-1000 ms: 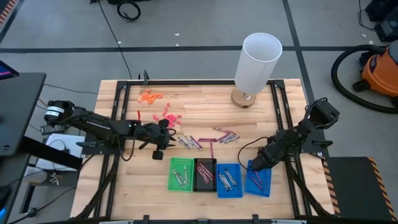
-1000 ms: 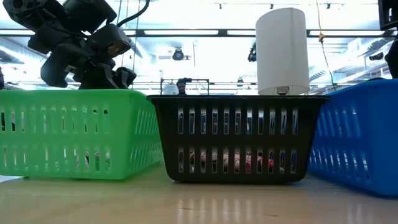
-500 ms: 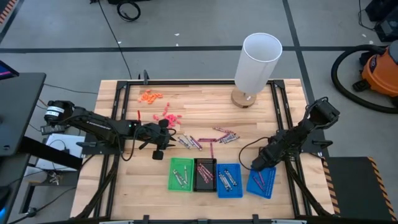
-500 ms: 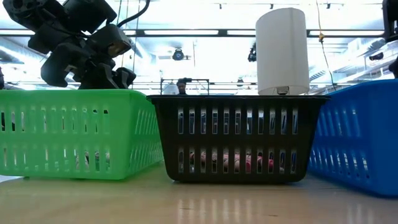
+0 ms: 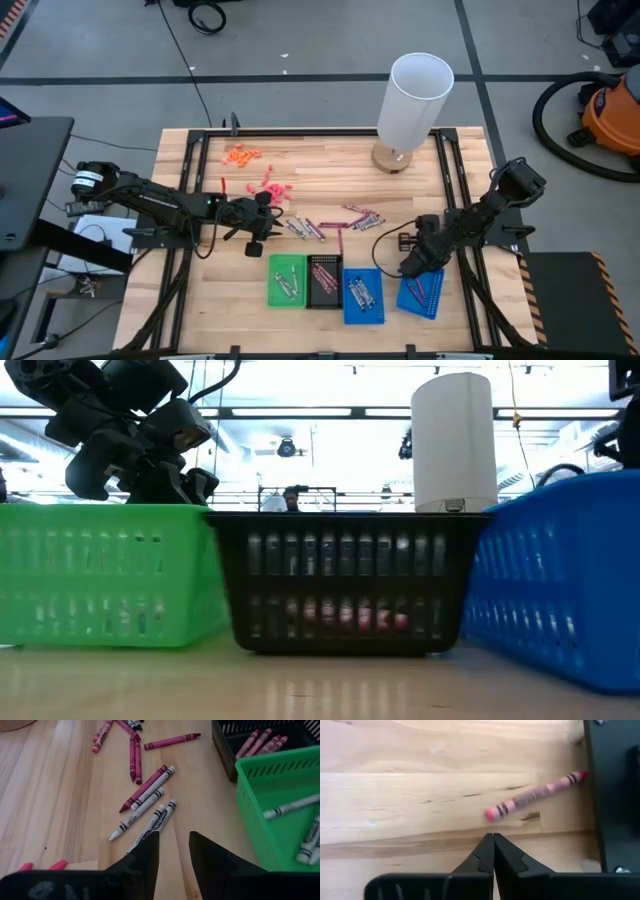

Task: Sort crayons
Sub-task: Put the pink crayon into the black bin

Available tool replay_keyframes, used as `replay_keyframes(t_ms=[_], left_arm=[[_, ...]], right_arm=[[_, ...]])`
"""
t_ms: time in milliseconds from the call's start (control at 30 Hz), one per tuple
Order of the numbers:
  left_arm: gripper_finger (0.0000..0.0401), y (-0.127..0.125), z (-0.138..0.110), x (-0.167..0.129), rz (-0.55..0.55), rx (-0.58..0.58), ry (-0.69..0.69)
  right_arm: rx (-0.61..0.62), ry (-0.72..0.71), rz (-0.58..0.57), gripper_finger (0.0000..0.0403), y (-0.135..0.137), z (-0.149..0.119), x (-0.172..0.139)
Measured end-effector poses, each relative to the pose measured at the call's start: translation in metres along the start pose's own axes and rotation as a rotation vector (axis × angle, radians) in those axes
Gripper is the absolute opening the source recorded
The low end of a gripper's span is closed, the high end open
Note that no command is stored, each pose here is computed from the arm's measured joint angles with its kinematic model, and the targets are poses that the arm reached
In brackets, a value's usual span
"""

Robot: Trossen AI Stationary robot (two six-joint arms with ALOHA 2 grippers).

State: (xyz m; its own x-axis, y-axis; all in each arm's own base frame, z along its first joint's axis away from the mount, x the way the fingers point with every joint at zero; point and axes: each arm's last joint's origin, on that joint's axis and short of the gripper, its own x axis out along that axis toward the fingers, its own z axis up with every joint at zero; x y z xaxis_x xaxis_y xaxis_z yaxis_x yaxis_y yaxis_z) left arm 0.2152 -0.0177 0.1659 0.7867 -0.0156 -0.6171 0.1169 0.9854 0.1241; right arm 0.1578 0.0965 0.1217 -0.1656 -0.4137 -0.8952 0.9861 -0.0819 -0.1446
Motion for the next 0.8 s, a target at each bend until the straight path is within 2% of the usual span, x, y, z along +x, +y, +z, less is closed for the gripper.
replay_keyframes(t_ms=[267, 400, 633, 800], left_arm=[[0.0117, 0.0, 0.001, 0.0, 0.002, -0.001, -0.011], [0.0117, 0.0, 0.002, 0.0, 0.003, -0.001, -0.02], [0.0117, 0.0, 0.002, 0.0, 0.003, -0.001, -0.023], [0.0117, 0.0, 0.002, 0.0, 0.003, 0.0, -0.022]], right_arm=[[-0.066, -0.129, 0.071, 0.0007, 0.011, 0.008, -0.02], [-0.088, -0.158, 0.01, 0.0008, 0.013, 0.019, -0.02], [-0.309, -0.051, -0.07, 0.0019, 0.028, 0.039, -0.01], [-0.488, 0.092, -0.101, 0.0055, 0.039, 0.057, -0.002]])
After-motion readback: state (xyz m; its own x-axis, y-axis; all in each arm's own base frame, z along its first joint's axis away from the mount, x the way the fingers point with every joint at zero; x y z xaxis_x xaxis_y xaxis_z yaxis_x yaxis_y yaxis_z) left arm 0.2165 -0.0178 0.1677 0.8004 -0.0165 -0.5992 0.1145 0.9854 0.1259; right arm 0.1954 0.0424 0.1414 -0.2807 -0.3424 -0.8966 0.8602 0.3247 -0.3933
